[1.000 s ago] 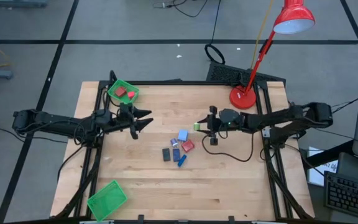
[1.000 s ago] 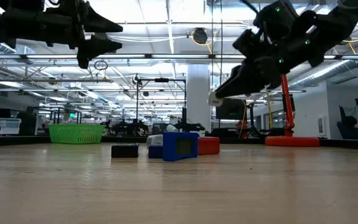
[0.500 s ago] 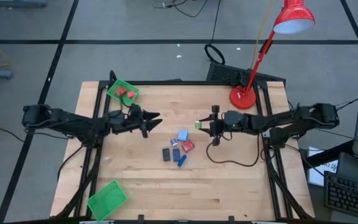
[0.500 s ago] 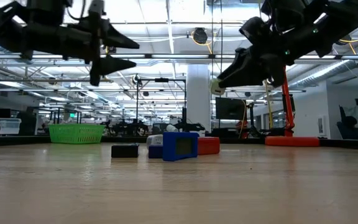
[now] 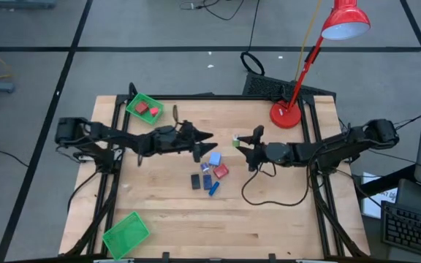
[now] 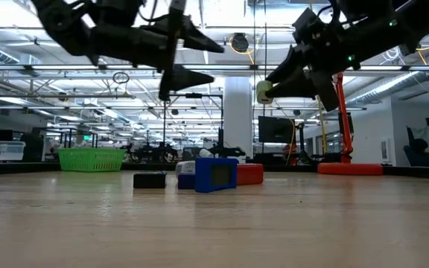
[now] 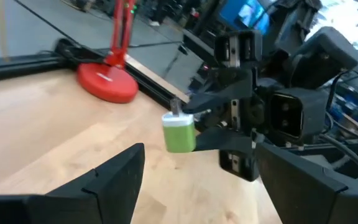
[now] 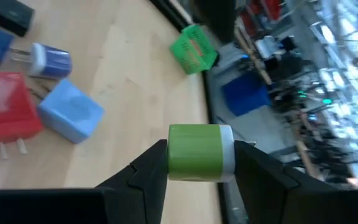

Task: Pick & Place Office items
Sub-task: Put the green charger adapter into the top green basket

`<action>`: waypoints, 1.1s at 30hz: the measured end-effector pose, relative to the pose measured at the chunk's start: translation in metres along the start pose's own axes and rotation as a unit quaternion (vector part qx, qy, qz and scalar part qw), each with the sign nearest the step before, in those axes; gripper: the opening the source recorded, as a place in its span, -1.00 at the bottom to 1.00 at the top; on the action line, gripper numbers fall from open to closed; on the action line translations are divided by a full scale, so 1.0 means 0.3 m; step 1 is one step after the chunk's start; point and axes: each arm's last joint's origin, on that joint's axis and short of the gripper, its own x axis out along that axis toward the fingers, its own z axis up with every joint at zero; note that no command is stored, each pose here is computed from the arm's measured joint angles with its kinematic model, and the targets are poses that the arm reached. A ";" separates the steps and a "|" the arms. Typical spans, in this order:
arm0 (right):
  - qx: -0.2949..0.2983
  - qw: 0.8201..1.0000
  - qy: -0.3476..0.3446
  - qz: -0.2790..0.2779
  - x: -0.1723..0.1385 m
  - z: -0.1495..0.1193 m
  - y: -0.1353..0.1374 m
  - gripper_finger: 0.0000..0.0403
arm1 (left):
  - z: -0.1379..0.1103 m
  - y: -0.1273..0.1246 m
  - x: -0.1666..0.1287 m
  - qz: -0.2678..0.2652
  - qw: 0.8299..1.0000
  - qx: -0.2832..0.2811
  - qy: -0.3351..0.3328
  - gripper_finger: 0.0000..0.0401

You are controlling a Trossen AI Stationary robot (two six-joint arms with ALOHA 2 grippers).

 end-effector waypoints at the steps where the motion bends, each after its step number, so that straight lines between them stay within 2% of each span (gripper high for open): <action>1: -0.004 1.000 -0.001 -0.007 -0.004 0.006 0.001 -0.23 | -0.001 -0.002 0.017 -0.003 1.000 0.000 0.003 0.53; 5: -0.018 0.999 -0.004 -0.040 -0.020 0.031 0.003 -0.26 | -0.009 -0.004 0.081 -0.004 1.000 0.010 0.010 0.48; 18: -0.017 0.998 -0.041 -0.044 -0.041 0.067 0.013 -0.26 | -0.028 -0.019 0.205 -0.009 1.000 0.011 0.013 0.44; 33: -0.003 0.998 -0.058 -0.036 -0.042 0.072 0.012 -0.25 | -0.030 -0.048 0.220 -0.014 1.000 0.005 0.005 0.37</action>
